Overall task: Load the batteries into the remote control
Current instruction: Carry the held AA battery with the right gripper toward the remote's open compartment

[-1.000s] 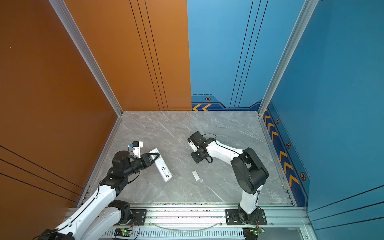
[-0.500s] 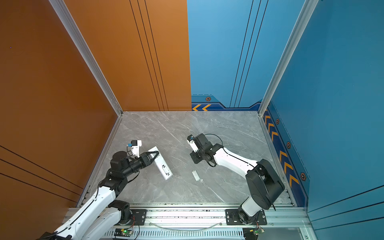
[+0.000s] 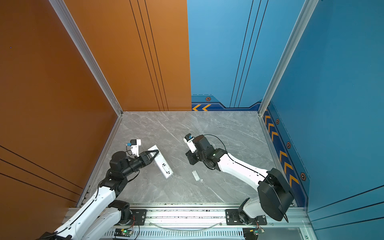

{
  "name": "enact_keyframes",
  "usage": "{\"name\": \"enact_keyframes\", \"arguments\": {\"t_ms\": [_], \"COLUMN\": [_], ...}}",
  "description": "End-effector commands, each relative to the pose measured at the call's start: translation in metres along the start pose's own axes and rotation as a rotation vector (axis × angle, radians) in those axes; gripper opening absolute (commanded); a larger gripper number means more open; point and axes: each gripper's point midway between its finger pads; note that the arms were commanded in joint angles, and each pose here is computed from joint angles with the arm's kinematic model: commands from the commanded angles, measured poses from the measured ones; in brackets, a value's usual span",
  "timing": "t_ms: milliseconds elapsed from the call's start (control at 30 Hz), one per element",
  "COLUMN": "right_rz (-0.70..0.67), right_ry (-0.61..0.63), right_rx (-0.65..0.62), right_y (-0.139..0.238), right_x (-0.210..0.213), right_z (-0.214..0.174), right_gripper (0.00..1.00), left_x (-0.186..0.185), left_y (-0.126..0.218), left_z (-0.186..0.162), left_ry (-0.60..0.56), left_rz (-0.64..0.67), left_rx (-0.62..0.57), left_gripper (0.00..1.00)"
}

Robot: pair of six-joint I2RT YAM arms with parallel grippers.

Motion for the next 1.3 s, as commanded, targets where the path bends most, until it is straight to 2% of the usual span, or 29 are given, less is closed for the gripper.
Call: {"name": "enact_keyframes", "arguments": {"t_ms": [0, 533, 933, 1267], "right_rz": [0.048, 0.157, 0.283, 0.341], "right_ry": [-0.024, -0.001, 0.081, 0.183], "right_rx": [-0.046, -0.153, -0.236, -0.296], "right_y": [0.009, 0.037, 0.046, 0.057], "right_x": [0.014, 0.063, 0.109, 0.135], "right_z": [0.007, 0.014, 0.014, 0.015], "right_gripper": [0.00, 0.00, 0.00, 0.00], "left_x": [-0.004, -0.010, -0.019, -0.041], "left_y": [-0.001, 0.001, 0.006, 0.015], "left_z": [0.000, 0.008, 0.016, 0.028], "left_ry": [-0.003, -0.007, -0.004, -0.033], "left_rz": [-0.022, -0.048, -0.081, -0.189], "left_rx": [-0.014, -0.058, -0.105, -0.191], "left_gripper": [0.00, 0.00, 0.00, 0.00]}}
Point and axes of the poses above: each gripper's point midway between its finger pads, its own y axis back along the fingers, its own x axis along the line the jaws close on, z = x × y, and after that the axes turned 12 degrees about -y, right-handed
